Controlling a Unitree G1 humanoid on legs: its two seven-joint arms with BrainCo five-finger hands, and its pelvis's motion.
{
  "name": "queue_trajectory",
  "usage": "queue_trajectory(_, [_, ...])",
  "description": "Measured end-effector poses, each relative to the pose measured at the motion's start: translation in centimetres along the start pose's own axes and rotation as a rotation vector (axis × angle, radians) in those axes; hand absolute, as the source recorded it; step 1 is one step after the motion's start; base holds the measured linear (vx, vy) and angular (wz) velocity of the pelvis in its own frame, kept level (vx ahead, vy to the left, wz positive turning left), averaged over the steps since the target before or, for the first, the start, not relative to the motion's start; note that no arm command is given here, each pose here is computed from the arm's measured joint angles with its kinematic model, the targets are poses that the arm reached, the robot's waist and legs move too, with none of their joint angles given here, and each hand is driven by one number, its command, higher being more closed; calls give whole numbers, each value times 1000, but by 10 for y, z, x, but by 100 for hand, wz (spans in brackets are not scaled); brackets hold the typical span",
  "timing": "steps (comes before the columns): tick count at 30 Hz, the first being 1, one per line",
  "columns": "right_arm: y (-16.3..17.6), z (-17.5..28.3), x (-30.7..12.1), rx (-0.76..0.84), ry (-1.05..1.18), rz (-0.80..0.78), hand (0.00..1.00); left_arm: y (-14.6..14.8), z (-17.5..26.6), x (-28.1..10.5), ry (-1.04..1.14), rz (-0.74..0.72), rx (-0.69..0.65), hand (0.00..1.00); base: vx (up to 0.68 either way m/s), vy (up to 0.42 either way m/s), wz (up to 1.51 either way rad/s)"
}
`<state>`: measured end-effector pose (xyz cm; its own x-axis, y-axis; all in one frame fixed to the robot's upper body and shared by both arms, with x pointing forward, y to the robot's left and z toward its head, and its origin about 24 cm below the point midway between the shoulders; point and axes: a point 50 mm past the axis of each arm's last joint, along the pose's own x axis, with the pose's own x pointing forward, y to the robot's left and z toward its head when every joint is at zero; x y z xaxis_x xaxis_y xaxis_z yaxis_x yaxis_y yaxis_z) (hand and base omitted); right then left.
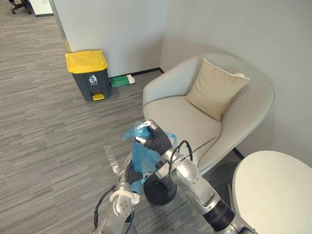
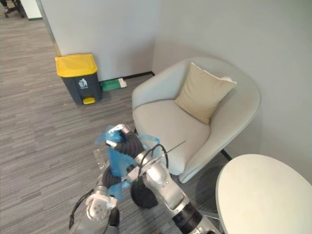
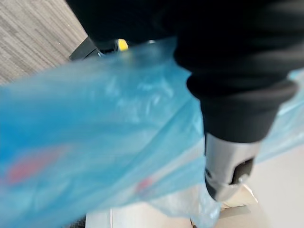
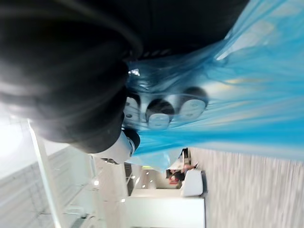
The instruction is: Gather rubbish on tea table into small bin, then transfer packed bag to large trash can.
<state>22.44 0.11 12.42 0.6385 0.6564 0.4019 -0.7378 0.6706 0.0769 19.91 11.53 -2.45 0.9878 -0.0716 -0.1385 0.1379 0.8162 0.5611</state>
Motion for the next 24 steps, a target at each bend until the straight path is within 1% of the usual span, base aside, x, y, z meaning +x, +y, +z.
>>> queue_trajectory(2, [8,-2,1,25,7,36,100,-12,17,12,-60,-49,3,0,0,0,0])
queue_trajectory(4, [8,-2,1,56,6,34,100,-17,29,23,-97,-60,9,0,-4,-1,-7])
queue_trajectory(5, [8,-2,1,72,4,30,100,-17,35,32,-120,-61,27,100,-6,-10,-12])
queue_trajectory(9, [9,-4,0,139,14,29,100,-15,37,52,-117,-38,87,100,-7,-14,-16])
queue_trajectory(13, [10,-6,-2,184,26,38,100,-16,39,59,-125,-42,109,100,12,-30,-7])
queue_trajectory(17, [12,-6,-2,218,26,50,100,-13,41,63,-120,-37,68,100,24,-39,-5])
queue_trajectory(24, [13,-8,-4,215,36,86,100,-10,40,64,-99,-14,2,100,3,-5,0])
